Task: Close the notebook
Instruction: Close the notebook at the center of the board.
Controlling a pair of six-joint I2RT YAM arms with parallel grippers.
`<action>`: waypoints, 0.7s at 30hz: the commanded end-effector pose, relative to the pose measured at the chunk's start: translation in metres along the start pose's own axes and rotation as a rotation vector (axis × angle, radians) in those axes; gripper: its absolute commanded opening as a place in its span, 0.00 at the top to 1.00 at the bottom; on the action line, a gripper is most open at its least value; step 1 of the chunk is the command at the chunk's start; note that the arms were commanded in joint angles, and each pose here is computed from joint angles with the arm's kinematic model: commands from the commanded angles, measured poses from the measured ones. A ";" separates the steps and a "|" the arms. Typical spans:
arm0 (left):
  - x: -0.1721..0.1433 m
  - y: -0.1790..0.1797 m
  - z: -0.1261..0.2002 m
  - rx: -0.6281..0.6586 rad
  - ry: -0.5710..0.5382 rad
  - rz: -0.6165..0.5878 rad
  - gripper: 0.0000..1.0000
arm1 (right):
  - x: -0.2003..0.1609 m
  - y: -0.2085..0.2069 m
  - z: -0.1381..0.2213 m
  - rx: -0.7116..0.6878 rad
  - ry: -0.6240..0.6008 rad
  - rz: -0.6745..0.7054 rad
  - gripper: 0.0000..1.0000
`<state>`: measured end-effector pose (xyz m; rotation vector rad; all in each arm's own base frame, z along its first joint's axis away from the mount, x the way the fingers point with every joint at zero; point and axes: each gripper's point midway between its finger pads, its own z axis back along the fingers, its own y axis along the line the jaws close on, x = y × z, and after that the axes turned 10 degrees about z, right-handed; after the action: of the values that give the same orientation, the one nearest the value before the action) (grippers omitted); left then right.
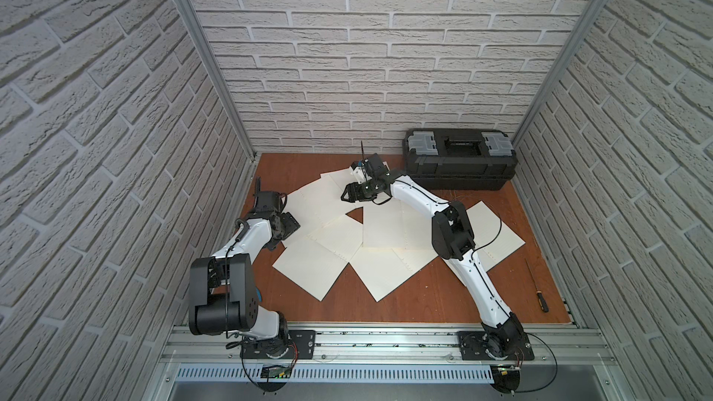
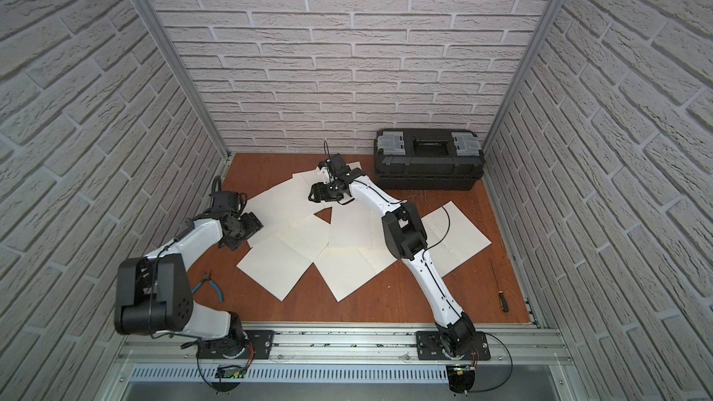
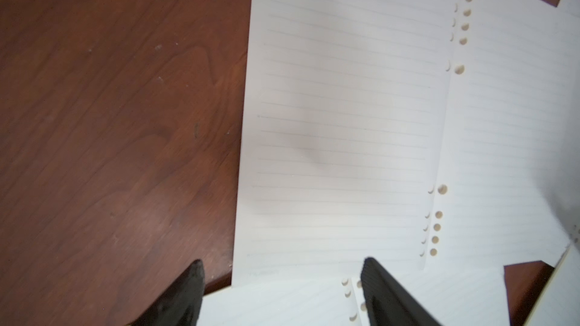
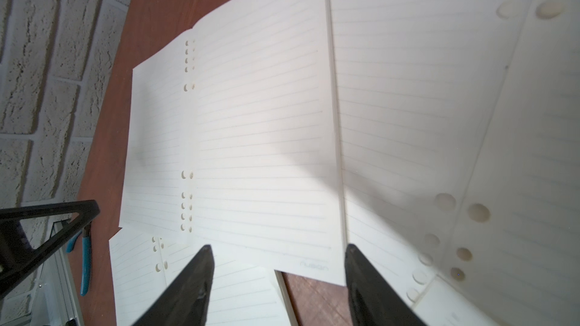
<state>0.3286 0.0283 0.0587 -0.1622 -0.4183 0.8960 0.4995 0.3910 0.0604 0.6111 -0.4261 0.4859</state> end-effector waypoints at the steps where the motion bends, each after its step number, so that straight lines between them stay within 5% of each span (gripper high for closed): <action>1: 0.001 0.003 -0.006 -0.005 0.000 0.025 0.22 | 0.006 0.014 -0.006 0.042 -0.024 0.019 0.36; 21: -0.005 0.009 -0.024 0.004 0.037 0.039 0.25 | -0.004 0.004 -0.020 0.027 0.006 0.005 0.37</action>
<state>0.3293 0.0288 0.0387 -0.1732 -0.3820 0.9077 0.4983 0.3953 0.0396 0.6124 -0.3984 0.4861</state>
